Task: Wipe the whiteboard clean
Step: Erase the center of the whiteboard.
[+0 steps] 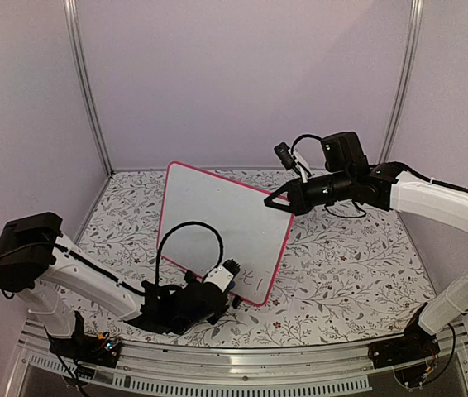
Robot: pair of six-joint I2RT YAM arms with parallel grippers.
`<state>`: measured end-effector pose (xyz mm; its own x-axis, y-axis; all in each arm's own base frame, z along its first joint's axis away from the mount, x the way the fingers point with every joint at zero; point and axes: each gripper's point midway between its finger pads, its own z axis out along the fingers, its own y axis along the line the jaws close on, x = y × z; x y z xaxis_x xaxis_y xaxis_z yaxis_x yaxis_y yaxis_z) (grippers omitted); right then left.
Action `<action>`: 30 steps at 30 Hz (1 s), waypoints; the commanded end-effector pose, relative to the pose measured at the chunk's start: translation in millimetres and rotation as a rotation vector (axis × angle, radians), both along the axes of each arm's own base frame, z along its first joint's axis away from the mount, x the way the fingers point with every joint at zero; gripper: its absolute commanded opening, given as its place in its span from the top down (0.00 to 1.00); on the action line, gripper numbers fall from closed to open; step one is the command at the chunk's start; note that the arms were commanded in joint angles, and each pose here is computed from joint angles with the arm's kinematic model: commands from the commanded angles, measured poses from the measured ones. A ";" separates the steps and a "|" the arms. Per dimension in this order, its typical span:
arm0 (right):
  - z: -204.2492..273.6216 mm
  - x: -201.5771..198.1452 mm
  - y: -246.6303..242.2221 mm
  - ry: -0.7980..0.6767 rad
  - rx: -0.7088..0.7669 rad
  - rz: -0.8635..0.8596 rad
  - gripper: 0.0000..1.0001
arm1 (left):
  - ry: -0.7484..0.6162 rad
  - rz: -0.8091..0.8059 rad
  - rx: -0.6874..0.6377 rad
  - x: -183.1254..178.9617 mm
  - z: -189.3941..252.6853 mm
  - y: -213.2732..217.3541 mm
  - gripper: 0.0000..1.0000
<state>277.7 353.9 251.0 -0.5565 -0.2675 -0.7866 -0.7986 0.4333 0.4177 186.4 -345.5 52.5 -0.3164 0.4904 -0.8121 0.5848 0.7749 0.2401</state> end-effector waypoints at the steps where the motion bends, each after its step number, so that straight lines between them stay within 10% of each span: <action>1: -22.1 -17.1 6.3 0.037 -0.056 0.075 1.00 | -0.011 -0.050 -0.085 2.4 23.8 -24.8 1.00; 30: -23.4 -17.3 6.6 0.037 -0.055 0.077 1.00 | -0.109 -0.017 -0.144 25.0 71.9 -32.3 1.00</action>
